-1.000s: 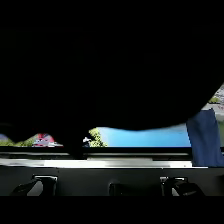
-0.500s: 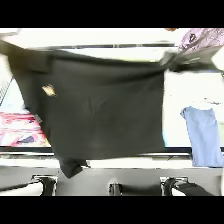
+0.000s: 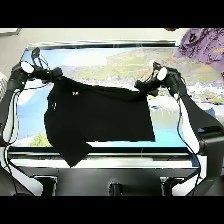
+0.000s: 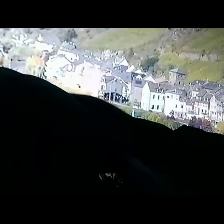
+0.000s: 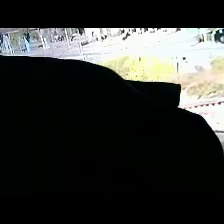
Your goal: Fold the clothes and pants, and hang the long-sleeved shirts on hangers.
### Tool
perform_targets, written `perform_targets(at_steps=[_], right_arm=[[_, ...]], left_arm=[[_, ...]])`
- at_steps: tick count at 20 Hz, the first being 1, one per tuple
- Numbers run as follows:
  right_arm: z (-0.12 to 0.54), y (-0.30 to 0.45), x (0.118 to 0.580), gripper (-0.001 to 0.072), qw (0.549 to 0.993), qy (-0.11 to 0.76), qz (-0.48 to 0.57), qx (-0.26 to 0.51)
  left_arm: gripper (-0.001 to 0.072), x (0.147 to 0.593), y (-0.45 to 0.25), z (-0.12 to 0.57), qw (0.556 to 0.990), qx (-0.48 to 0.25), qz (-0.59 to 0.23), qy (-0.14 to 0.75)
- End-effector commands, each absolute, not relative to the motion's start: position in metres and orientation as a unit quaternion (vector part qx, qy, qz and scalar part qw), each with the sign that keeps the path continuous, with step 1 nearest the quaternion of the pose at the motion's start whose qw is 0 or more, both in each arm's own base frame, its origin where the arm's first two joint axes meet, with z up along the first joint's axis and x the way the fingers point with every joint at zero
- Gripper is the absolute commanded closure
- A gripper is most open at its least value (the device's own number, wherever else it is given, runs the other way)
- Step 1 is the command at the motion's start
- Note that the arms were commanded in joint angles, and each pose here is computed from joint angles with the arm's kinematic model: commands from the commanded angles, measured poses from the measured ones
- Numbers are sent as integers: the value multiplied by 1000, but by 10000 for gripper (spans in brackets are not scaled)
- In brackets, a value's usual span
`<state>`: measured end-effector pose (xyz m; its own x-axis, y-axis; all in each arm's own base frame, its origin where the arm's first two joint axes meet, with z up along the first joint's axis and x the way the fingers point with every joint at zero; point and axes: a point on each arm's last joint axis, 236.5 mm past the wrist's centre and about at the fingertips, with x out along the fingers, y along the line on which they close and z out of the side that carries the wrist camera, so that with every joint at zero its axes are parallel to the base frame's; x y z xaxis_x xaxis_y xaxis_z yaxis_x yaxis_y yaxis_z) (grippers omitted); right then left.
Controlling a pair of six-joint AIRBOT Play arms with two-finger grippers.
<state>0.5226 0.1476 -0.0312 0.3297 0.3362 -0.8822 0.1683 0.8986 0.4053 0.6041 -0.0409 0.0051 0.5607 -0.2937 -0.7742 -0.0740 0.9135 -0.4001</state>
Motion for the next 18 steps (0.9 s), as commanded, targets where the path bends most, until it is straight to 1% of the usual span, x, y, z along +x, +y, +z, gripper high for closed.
perform_targets(at_steps=[1,2,3,6,7,8,10,13,16,18], right_arm=[[-34,150,525,467,777,578,53,244],[-24,144,520,326,774,581,58,244],[-10,137,513,279,774,584,74,233],[33,80,481,276,781,594,114,157],[40,56,466,253,776,605,114,137],[45,32,448,219,769,616,109,133],[53,6,416,233,758,611,120,192],[21,-7,349,232,733,613,128,266],[-34,9,289,229,684,645,119,317],[-54,31,272,228,662,649,143,347]], left_arm=[[338,593,-34,3,842,-216,-66,489],[211,587,-23,14,839,-218,-64,494],[158,575,-8,29,835,-219,-61,502],[158,521,31,64,816,-188,-82,540],[158,513,43,78,813,-227,-79,530],[158,501,53,89,812,-247,-80,523],[158,475,74,93,805,-279,-60,521],[159,432,91,77,787,-327,-24,523],[159,405,90,50,764,-354,-5,539],[160,399,85,37,751,-361,-5,552]])
